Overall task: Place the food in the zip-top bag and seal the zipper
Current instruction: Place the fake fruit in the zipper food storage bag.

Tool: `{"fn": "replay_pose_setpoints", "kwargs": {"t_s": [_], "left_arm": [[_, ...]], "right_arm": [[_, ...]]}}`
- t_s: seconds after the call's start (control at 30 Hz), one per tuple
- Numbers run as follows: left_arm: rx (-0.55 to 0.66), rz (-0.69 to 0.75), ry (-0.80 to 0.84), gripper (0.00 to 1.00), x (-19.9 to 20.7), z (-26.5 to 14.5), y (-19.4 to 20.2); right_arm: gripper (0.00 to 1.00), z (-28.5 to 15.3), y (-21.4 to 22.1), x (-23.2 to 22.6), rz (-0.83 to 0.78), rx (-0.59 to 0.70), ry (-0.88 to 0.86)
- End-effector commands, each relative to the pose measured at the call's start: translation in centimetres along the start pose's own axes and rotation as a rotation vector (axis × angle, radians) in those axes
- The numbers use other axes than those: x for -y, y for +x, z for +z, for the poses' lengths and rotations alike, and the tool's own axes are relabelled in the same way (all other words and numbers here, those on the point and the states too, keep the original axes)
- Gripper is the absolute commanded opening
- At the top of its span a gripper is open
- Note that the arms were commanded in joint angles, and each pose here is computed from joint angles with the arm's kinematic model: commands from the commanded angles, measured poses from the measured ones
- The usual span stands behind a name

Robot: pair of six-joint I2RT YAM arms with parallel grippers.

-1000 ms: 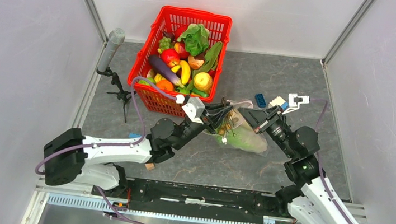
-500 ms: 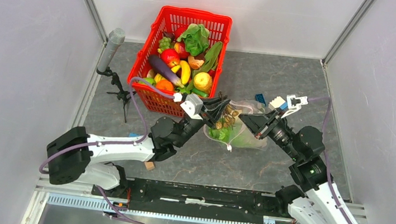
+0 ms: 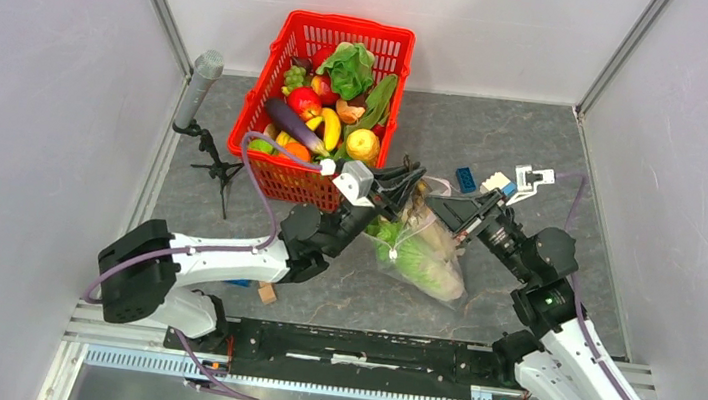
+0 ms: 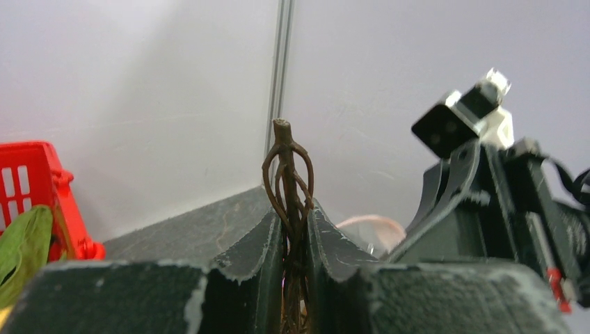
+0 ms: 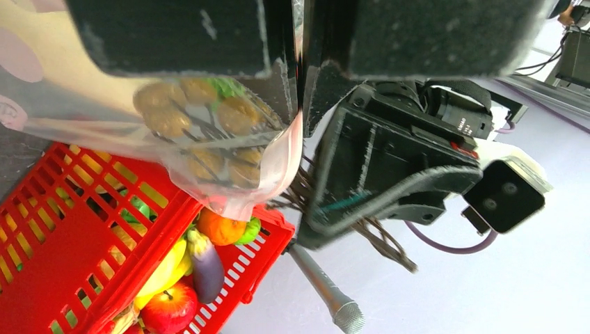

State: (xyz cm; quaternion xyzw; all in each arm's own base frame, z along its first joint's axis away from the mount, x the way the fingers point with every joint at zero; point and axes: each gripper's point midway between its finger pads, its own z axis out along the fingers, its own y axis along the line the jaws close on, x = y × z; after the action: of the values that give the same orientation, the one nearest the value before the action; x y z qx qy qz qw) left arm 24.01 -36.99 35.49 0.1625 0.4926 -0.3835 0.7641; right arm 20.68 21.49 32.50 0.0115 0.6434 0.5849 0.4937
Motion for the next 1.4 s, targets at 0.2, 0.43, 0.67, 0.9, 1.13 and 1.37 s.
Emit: {"fn": "replay_pose_setpoints", "kwargs": {"t_s": [0.2,0.43,0.67,0.9,1.13,1.37], "left_arm": [[0.105,-0.188,-0.005,0.02,1.2,2.4,-3.5],[0.124,-0.3,0.018,0.02,2.0,3.4,-2.9],[0.154,-0.317,0.044,0.02,2.8,4.7,-5.0],[0.114,-0.334,0.054,0.02,3.1,4.5,-3.3],[0.059,-0.357,0.019,0.02,2.1,2.1,0.7],[0.045,-0.306,-0.005,0.02,1.4,1.2,1.3]], "right_arm": [[0.05,-0.8,-1.6,-2.0,0.021,0.119,-0.111],[0.05,-1.0,-1.5,-1.6,0.034,0.136,-0.111],[0.05,-1.3,-1.4,-0.9,0.045,0.16,-0.103],[0.05,-1.7,-1.5,-1.0,0.06,0.19,-0.125],[0.05,-1.8,-2.1,-1.8,0.045,0.207,-0.14],[0.05,-1.9,-2.5,-1.9,0.032,0.219,-0.128]]}}
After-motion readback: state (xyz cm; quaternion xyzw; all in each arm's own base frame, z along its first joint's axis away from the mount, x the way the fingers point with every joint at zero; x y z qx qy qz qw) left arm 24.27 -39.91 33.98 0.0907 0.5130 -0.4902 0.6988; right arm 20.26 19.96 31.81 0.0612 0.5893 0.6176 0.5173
